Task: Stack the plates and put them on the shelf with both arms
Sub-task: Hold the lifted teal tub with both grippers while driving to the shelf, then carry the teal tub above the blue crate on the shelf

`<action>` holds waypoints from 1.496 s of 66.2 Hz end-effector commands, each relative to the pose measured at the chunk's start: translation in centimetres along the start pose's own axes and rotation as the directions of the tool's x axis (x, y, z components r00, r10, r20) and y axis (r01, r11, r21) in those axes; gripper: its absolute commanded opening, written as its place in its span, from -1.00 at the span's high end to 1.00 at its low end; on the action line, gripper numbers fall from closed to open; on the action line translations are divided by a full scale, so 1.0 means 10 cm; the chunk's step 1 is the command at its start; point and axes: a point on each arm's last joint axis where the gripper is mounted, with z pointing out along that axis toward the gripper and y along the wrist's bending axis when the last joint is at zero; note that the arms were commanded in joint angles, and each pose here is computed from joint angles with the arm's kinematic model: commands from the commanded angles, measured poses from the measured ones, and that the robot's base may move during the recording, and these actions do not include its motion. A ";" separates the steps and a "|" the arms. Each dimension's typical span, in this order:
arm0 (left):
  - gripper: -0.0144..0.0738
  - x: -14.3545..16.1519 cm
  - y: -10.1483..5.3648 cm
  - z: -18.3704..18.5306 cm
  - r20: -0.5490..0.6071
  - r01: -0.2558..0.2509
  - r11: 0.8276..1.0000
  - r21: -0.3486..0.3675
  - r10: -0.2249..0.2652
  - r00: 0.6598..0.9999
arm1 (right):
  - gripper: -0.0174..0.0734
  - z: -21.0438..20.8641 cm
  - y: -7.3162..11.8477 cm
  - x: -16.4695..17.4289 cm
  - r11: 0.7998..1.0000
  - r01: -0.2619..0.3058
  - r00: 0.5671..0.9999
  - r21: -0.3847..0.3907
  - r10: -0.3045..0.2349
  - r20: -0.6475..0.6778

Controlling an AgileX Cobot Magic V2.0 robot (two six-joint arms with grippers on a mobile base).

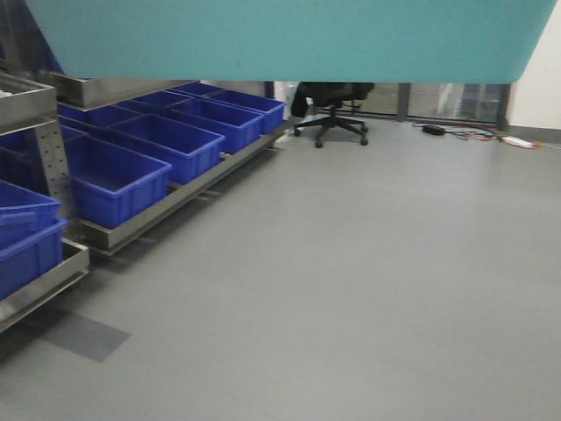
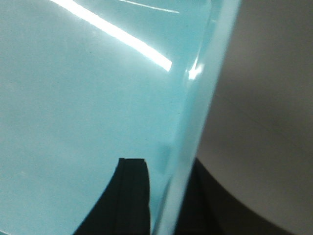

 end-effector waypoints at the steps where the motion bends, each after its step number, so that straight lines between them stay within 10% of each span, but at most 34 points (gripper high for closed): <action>1: 0.47 -0.14 -0.25 -0.28 0.137 0.034 0.987 0.155 -0.055 0.989 | 0.49 -0.28 0.22 -0.13 0.985 0.001 0.986 -0.172 0.028 0.165; 99: 0.47 -0.14 -0.25 -0.28 0.137 0.034 0.987 0.155 -0.055 0.989 | 0.49 -0.28 0.22 -0.13 0.985 0.001 0.986 -0.172 0.028 0.165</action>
